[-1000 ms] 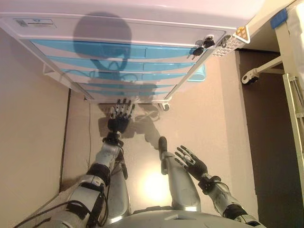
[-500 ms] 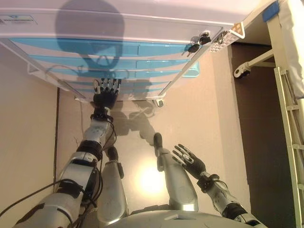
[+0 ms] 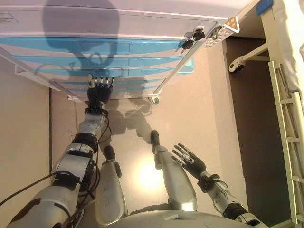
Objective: Open the drawer and pick up the medicine
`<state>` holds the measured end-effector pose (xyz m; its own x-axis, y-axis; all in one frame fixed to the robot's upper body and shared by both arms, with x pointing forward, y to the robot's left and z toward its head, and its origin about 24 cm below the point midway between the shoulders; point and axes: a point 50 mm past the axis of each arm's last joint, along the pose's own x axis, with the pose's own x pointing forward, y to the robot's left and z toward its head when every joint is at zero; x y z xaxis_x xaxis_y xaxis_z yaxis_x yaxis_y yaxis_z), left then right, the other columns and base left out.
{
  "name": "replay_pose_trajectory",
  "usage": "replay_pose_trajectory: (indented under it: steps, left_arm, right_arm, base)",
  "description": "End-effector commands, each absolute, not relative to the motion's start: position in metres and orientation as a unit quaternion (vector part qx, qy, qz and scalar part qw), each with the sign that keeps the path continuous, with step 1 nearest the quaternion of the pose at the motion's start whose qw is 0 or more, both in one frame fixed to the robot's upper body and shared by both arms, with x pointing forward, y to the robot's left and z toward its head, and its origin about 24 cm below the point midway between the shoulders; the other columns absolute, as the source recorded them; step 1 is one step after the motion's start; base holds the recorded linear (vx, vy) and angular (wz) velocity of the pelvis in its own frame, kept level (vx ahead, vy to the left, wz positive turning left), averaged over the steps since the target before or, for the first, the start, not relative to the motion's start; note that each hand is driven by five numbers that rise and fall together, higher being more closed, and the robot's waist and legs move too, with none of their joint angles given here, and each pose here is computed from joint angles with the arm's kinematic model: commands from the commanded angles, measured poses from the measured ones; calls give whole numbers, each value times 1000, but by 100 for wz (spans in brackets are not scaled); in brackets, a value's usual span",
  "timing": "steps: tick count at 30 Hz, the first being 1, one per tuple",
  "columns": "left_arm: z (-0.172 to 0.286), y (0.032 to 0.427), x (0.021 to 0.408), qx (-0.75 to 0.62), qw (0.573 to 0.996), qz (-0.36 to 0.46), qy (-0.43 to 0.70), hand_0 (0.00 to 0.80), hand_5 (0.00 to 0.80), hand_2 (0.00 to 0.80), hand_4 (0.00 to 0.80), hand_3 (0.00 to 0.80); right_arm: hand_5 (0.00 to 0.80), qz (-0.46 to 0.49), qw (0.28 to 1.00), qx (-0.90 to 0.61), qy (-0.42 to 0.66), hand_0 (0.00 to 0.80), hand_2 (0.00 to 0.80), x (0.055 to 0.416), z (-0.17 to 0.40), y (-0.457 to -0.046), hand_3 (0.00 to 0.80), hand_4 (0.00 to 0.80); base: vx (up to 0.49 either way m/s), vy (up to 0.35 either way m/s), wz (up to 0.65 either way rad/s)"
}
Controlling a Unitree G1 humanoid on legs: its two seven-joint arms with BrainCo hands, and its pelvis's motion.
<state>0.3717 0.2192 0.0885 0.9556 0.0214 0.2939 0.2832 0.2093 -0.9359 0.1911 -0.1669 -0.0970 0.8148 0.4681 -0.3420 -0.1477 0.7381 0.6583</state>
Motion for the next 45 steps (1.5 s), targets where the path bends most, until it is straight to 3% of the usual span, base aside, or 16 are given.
replay_pose_trajectory:
  steps: [1,7,13,31,45]
  left_arm:
    - [177,221,387,-592,736,-192,-265,800,800,800,800,800]
    - [176,215,384,-589,730,-213,-273,800,800,800,800,800]
    - [146,210,376,-611,722,-204,-255,800,800,800,800,800]
    - [7,201,314,-656,737,-92,-130,800,800,800,800,800]
    - [-57,205,262,-672,740,13,-33,800,800,800,800,800]
  right_arm:
    - [0,193,883,320,286,0,0,163,-106,-164,0,0]
    - [0,188,883,322,284,0,0,163,-106,-163,0,0]
    - [0,183,886,318,284,0,0,166,-105,-164,0,0]
    - [0,179,889,310,285,0,0,169,-104,-166,0,0]
    - [0,170,891,308,287,0,0,171,-106,-167,0,0]
  base:
    - [0,0,0]
    - [0,0,0]
    - [0,0,0]
    - [2,-8,3]
    - [0,0,0]
